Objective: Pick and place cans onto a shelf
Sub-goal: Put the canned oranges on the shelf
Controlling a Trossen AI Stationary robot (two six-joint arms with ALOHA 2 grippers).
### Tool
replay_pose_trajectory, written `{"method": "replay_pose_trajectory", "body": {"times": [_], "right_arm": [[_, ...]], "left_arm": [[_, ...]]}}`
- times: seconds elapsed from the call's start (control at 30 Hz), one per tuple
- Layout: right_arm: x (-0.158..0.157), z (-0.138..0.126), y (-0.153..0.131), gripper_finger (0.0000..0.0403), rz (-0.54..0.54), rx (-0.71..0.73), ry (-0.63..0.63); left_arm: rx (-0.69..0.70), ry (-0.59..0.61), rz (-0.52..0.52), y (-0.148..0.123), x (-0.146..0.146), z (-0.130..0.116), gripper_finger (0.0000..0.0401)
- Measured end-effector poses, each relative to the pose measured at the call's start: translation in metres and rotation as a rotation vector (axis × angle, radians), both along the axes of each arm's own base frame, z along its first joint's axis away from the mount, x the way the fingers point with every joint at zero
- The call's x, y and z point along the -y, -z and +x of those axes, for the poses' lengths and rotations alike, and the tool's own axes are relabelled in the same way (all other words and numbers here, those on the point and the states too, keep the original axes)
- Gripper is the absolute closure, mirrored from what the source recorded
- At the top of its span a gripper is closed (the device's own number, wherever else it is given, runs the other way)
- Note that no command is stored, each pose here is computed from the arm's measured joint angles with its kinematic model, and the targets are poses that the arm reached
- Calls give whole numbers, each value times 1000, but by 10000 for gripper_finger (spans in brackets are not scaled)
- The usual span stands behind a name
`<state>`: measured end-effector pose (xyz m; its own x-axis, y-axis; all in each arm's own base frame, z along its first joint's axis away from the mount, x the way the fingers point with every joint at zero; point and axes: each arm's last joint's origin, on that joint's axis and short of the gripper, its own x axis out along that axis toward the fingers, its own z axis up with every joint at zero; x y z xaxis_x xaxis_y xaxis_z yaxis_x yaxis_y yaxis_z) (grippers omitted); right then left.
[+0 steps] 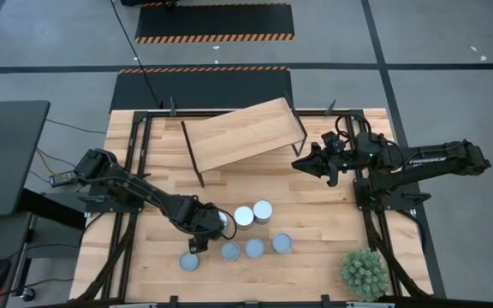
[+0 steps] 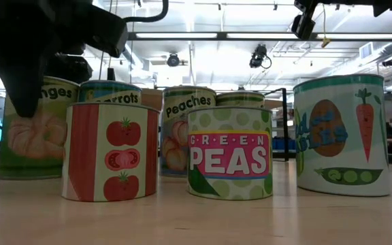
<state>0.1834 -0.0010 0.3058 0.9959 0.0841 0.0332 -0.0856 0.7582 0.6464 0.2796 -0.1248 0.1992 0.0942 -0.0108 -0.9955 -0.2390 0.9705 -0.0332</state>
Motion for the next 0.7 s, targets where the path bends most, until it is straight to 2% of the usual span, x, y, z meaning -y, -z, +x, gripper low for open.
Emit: {"method": "replay_pose_trajectory", "body": {"times": [0.1, 0.33, 0.47, 0.7], "right_arm": [[0, 0, 0, 342, -3, 0, 0], [0, 0, 0, 342, -3, 0, 0], [0, 0, 0, 342, -3, 0, 0], [0, 0, 0, 342, -4, 1, 0]], "left_arm": [[-18, 11, 5, 0, -1, -2, 95], [-93, 89, 26, -14, -8, -12, 95], [-118, 133, 29, -37, -22, -18, 91], [32, 253, -3, -94, -41, -16, 91]]}}
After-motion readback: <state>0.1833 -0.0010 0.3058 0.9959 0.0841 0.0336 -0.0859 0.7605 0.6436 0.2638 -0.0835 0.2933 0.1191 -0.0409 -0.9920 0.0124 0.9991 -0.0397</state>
